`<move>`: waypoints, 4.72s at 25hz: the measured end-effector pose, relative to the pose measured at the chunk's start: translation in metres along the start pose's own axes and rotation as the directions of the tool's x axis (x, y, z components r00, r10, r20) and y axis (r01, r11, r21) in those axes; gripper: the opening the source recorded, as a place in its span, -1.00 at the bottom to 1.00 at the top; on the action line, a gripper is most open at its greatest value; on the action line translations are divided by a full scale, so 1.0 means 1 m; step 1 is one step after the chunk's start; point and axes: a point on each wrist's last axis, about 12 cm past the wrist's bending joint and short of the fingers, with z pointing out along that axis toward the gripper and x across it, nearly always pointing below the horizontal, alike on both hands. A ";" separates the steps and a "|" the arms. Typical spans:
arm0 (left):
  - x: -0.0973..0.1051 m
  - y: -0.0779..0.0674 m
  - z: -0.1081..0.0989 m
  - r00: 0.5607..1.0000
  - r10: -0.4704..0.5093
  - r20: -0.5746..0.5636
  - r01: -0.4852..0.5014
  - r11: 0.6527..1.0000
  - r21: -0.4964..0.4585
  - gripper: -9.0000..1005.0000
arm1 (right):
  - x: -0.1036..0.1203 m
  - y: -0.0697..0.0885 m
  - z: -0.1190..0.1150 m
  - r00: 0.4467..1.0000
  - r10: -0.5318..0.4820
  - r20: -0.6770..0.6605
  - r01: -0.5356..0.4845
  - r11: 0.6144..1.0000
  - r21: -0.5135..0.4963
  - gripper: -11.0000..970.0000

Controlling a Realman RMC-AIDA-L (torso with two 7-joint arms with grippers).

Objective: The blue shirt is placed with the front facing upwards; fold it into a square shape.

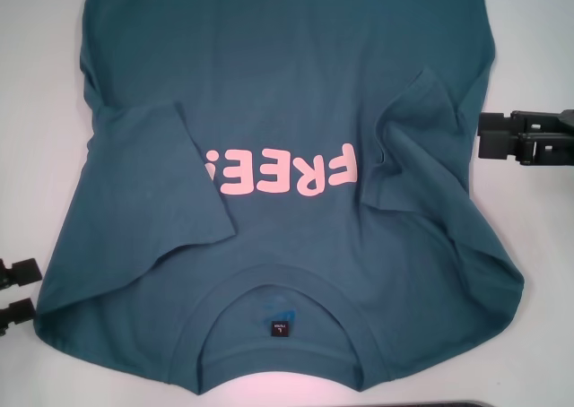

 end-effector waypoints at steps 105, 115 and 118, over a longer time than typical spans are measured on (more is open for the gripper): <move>-0.028 -0.044 0.036 0.982 0.115 -0.150 -0.112 0.993 0.031 -0.91 | 0.034 -0.018 -0.023 0.797 0.481 -0.365 -0.382 0.870 0.313 0.86; -0.029 -0.045 0.037 0.981 0.121 -0.152 -0.117 0.993 0.034 -0.91 | 0.037 -0.029 -0.006 0.775 0.531 -0.343 -0.418 0.837 0.353 0.83; -0.029 -0.045 0.037 0.981 0.121 -0.151 -0.117 0.993 0.034 -0.91 | 0.036 -0.032 0.001 0.771 0.542 -0.336 -0.426 0.829 0.362 0.82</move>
